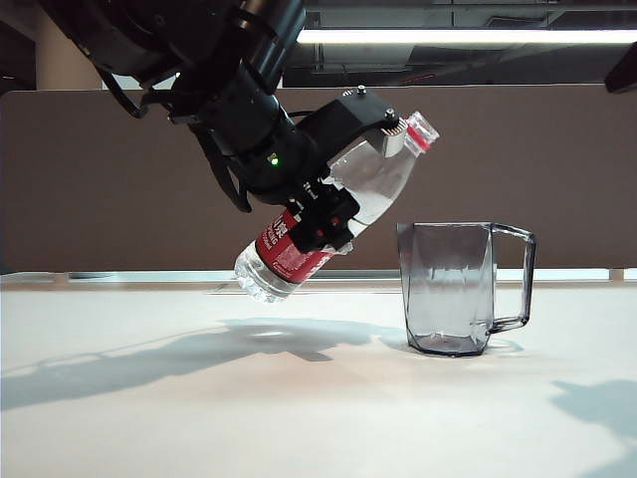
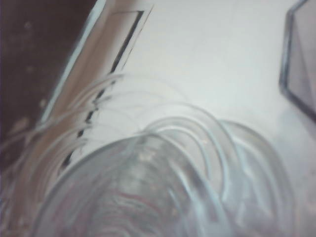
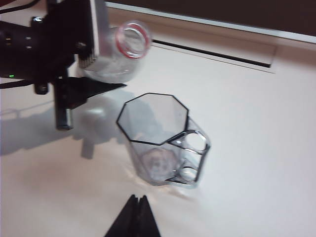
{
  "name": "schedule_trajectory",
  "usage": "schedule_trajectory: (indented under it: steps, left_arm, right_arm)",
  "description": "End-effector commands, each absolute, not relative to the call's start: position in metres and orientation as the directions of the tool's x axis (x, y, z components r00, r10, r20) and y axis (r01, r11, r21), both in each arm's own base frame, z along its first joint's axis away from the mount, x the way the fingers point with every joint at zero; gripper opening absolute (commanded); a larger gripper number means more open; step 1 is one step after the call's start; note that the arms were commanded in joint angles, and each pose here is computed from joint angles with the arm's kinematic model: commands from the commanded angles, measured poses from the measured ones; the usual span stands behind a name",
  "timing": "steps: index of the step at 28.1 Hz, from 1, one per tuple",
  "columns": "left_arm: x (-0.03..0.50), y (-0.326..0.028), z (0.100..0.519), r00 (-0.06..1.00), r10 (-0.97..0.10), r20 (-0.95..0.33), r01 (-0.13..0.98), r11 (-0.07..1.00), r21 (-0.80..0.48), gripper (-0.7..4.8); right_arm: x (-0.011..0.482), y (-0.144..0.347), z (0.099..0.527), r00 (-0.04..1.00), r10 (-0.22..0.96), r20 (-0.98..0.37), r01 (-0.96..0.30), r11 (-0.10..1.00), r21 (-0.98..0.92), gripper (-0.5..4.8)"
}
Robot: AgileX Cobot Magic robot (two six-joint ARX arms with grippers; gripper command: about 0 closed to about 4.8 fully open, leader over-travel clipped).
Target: Pick up the mineral water bottle with the left hand on the table and pour water into the mug until it's half full.
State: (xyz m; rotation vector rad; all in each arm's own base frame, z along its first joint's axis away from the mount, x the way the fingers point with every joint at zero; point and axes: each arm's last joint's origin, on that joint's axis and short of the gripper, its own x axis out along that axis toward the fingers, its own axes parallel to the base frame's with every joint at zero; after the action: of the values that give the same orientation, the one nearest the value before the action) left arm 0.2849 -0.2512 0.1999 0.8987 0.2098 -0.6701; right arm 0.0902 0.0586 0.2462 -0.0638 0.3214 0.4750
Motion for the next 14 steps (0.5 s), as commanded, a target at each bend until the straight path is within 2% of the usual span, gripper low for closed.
schedule_trajectory:
  steps: [1,10,14]
  left_arm:
    - [0.2885,-0.2547,0.2113,0.809,-0.464,-0.360,0.562,0.434,0.704,2.34]
    - [0.2907,-0.2561,0.2067,0.811,-0.464,-0.358,0.539,0.351,0.766,2.34]
    - [0.2919,-0.2555,0.2042,0.830,-0.425,-0.361,0.509,0.315,0.801,2.34]
  right_arm:
    - [0.0895,0.0600,0.2502,0.822,0.486,-0.297,-0.501,0.865,0.027,-0.05]
    - [0.0894,0.0601,0.2502,0.820,0.490,-0.297,-0.505,0.862,0.028,-0.05]
    - [0.0894,0.0601,0.2501,0.819,0.490,-0.298,-0.505,0.862,0.028,-0.05]
